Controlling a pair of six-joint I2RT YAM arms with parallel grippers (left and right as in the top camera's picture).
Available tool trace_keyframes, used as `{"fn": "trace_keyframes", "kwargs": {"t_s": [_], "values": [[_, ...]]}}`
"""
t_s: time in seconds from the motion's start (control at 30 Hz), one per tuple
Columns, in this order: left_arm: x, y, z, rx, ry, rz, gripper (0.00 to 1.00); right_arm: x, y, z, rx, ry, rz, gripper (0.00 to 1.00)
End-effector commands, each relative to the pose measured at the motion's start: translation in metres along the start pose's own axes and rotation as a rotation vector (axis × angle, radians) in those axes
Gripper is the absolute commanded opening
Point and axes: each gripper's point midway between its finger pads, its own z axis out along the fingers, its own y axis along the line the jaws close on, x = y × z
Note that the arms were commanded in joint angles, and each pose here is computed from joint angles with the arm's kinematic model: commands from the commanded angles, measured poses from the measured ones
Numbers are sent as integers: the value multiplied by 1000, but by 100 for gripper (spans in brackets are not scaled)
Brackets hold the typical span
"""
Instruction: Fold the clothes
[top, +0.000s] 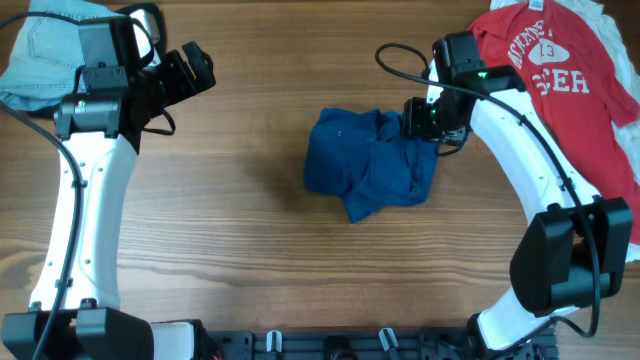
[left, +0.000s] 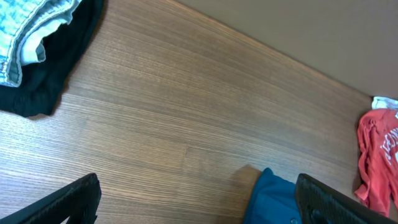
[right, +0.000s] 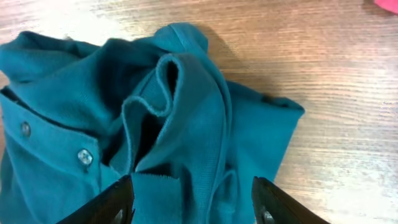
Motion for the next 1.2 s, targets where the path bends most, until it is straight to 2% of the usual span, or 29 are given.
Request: {"fn": "trace_keyframes", "kwargs": {"t_s": [0.0, 0.13, 0.3, 0.37, 0.43, 0.47, 0.5, 0.53, 0.7, 0.9, 0.97, 1.0, 1.07, 1.1, 1.17], "values": [[-2, 4, 1, -11, -3, 12, 100, 3, -1, 19, -14, 12, -15, 61], [-2, 4, 1, -11, -1, 11, 100, -12, 12, 35, -85, -24, -60, 61], [-1, 4, 1, -12, 1, 10, 100, -5, 9, 58, -81, 32, -54, 60], [-1, 4, 1, -13, 2, 11, 100, -2, 7, 60, -76, 46, -52, 56], [-1, 4, 1, -12, 1, 10, 100, 2, 5, 58, -71, 62, -41, 42], [-1, 4, 1, -12, 1, 10, 100, 3, 2, 56, -67, 71, -33, 22], [-1, 4, 1, -13, 1, 10, 100, 4, -2, 50, -61, 86, -19, 9], [-1, 4, 1, -13, 1, 11, 100, 3, -10, 42, -47, 98, -1, 4], [-1, 4, 1, -13, 1, 11, 100, -4, -59, -13, 76, 104, 100, 4], [-1, 4, 1, -13, 1, 11, 100, 13, -92, -22, 106, 177, 131, 4], [-1, 4, 1, -13, 1, 11, 100, 11, -64, -20, -40, 180, 66, 17], [-1, 4, 1, -13, 1, 11, 100, 10, -49, -20, -101, 177, 51, 28], [-1, 4, 1, -12, 1, 11, 100, 8, -33, -18, -150, 168, 32, 43], [-1, 4, 1, -12, 1, 11, 100, 8, -25, -14, -156, 163, 48, 47], [-1, 4, 1, -12, 1, 11, 100, 11, -19, -7, -155, 170, 73, 49]]}}
